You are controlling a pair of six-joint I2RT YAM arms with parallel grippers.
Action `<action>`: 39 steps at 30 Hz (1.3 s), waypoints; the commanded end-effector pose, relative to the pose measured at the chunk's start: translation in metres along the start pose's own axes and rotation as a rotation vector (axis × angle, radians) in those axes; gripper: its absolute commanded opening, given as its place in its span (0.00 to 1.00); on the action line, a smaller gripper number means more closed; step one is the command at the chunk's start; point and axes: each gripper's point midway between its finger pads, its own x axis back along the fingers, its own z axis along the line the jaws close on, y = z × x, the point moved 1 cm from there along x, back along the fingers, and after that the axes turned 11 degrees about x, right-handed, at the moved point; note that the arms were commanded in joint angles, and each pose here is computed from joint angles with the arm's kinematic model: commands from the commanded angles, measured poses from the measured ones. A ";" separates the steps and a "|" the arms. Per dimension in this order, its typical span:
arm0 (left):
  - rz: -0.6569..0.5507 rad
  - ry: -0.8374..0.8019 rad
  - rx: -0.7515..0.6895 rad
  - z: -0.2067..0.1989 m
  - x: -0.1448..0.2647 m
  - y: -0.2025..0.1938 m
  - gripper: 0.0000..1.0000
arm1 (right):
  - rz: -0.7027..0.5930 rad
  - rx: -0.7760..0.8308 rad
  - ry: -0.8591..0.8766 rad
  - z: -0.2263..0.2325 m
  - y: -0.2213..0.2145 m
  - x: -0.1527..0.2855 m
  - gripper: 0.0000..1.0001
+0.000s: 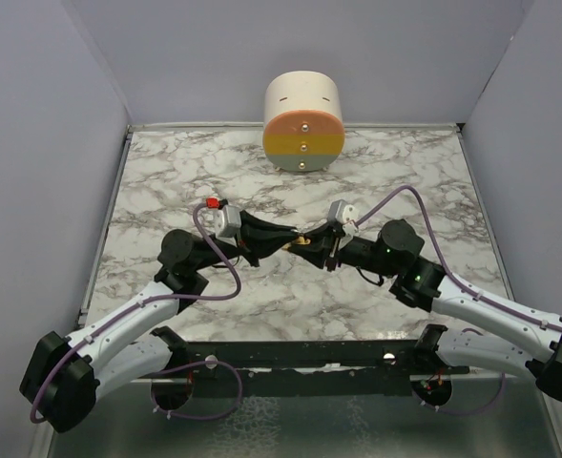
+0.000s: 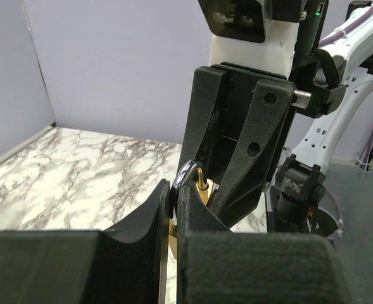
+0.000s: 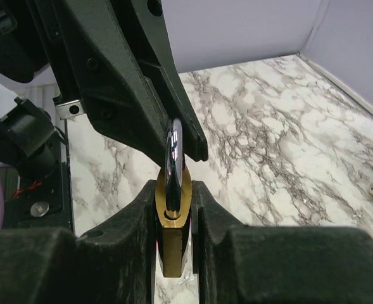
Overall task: Lock with the key
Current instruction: Lock the lock.
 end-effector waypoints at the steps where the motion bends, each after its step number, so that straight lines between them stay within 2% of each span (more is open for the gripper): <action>1: 0.371 0.167 0.399 0.012 0.038 -0.130 0.00 | -0.650 0.308 -0.091 -0.019 0.210 0.037 0.02; 11: 0.400 0.186 0.424 0.011 0.038 -0.143 0.00 | -0.683 0.375 -0.155 -0.032 0.236 0.043 0.02; 29: 0.591 0.173 0.482 -0.013 0.040 -0.210 0.00 | -0.700 0.433 -0.211 -0.045 0.263 0.043 0.02; 39: 0.627 0.124 0.471 -0.027 0.035 -0.217 0.00 | -0.723 0.455 -0.224 -0.047 0.269 0.045 0.02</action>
